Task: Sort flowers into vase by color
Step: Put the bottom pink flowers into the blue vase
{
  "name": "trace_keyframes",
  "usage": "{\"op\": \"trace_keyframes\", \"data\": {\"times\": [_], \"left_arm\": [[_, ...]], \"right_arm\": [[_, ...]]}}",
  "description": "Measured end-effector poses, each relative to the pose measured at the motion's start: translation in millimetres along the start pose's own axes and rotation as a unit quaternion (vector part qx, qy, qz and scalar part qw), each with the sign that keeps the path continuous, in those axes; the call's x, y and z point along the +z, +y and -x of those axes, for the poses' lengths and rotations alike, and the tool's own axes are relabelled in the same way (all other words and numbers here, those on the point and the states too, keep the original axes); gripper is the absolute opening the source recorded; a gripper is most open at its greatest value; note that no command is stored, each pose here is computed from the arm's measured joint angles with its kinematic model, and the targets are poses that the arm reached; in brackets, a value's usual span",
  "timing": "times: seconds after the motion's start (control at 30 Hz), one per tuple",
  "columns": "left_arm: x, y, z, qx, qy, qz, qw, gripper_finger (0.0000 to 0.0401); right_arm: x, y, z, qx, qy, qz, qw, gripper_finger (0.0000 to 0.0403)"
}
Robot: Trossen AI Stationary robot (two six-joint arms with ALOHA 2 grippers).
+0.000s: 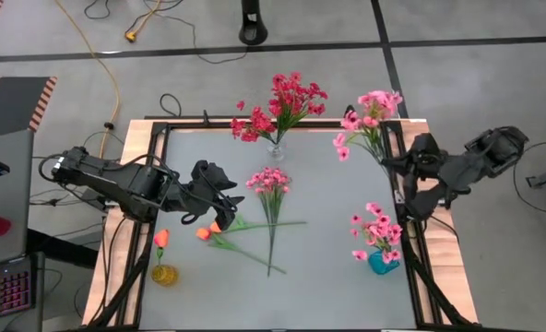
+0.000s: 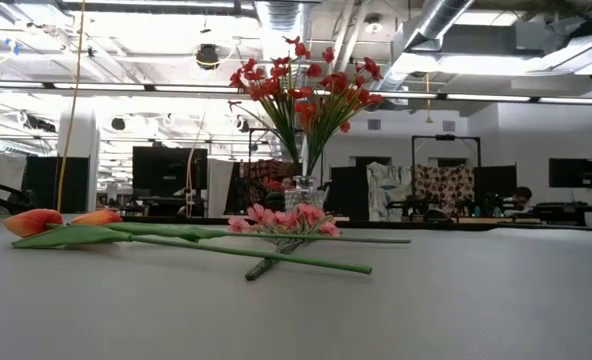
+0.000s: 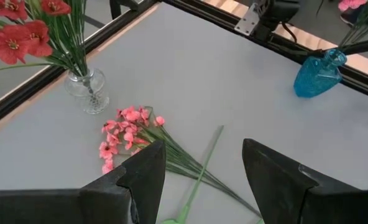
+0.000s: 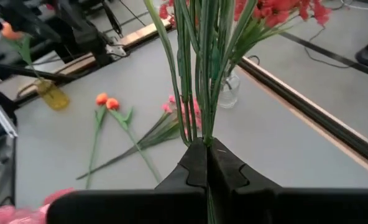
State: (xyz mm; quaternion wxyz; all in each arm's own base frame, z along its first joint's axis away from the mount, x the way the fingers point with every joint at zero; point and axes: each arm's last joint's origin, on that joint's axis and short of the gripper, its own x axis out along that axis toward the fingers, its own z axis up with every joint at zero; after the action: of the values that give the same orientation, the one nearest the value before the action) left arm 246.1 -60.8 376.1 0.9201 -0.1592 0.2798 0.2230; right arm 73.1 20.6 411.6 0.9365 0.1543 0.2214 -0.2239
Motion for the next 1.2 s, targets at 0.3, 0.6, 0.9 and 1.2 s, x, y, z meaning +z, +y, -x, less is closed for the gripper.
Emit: {"op": "trace_keyframes", "data": {"times": [0.3,0.6,0.9,1.2], "left_arm": [[-0.1,0.0,-0.1,0.000,0.000,-0.003,1.000,0.0200],[-0.2,-0.1,0.1,0.000,0.000,-0.005,1.000,0.0200],[-3.3,-4.1,3.0,-0.009,0.002,-0.012,1.000,0.0200],[-5.3,-6.8,4.9,-0.013,0.002,-0.009,1.000,0.0200]], "right_arm": [[-7.5,7.2,9.2,0.046,-0.017,-0.005,0.999,0.0023],[-18.0,16.4,14.3,0.069,-0.025,-0.024,0.997,0.0023],[-30.0,37.4,20.7,0.106,-0.032,-0.019,0.994,0.0023],[-45.4,58.1,30.3,0.144,-0.036,-0.003,0.989,0.0023]]}}
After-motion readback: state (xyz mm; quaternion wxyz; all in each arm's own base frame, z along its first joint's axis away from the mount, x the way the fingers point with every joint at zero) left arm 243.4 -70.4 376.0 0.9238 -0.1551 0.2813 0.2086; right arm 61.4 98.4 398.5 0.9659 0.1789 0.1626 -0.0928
